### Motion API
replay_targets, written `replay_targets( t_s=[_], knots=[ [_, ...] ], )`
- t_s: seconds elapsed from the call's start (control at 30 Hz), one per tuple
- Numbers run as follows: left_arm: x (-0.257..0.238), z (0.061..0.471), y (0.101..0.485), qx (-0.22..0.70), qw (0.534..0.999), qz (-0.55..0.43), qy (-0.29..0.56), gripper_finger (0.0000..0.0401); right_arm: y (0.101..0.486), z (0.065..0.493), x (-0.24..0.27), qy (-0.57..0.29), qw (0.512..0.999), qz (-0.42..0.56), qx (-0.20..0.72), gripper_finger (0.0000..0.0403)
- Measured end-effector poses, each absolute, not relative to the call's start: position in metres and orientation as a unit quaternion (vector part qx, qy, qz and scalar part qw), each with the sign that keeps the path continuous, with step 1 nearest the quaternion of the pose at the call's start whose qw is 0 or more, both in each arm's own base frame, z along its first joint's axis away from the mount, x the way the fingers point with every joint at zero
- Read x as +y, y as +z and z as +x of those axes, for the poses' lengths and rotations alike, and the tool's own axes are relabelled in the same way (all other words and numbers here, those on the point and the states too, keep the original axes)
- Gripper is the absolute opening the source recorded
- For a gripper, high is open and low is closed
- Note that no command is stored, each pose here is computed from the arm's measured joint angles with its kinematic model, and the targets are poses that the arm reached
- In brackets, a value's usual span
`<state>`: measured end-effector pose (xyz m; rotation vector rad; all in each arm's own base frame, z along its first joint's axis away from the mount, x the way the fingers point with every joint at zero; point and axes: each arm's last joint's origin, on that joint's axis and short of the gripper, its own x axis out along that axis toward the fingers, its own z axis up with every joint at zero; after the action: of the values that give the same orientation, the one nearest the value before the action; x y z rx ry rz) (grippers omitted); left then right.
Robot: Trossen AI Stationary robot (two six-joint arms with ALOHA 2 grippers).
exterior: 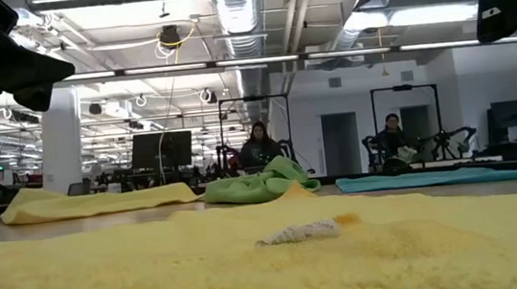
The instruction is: Fold microfiber towels
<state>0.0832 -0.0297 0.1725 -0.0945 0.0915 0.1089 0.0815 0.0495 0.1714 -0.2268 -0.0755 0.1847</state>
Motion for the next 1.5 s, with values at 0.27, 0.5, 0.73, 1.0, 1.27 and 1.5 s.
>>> replay_targets(
  t_s=[0.27,0.5,0.73,1.0,1.27,1.5],
  knots=[
    [-0.0297,0.0832,0.1724,0.046,0.996,-0.047,0.054,0.0,0.1714,0.0815,0.0495,0.092,0.989,-0.113,-0.038,0.0033],
    [-0.0297,0.0832,0.1724,0.046,0.996,-0.047,0.055,0.0,0.1714,0.0815,0.0495,0.092,0.989,-0.113,-0.038,0.0033],
    [-0.0297,0.0832,0.1724,0.046,0.996,-0.047,0.055,0.0,0.1714,0.0815,0.0495,0.092,0.989,-0.113,-0.038,0.0033],
    [-0.0297,0.0832,0.1725,0.046,0.996,-0.047,0.055,0.0,0.1714,0.0815,0.0495,0.092,0.989,-0.113,-0.038,0.0033],
    [-0.0298,0.0833,0.1731,0.043,0.996,-0.049,0.054,0.0,0.1714,0.0815,0.0495,0.092,0.989,-0.113,-0.038,0.0033],
    [-0.0294,0.0839,0.1763,0.022,0.996,-0.055,0.065,0.0,0.1714,0.0815,0.0495,0.092,0.989,-0.113,-0.038,0.0033]
  ],
)
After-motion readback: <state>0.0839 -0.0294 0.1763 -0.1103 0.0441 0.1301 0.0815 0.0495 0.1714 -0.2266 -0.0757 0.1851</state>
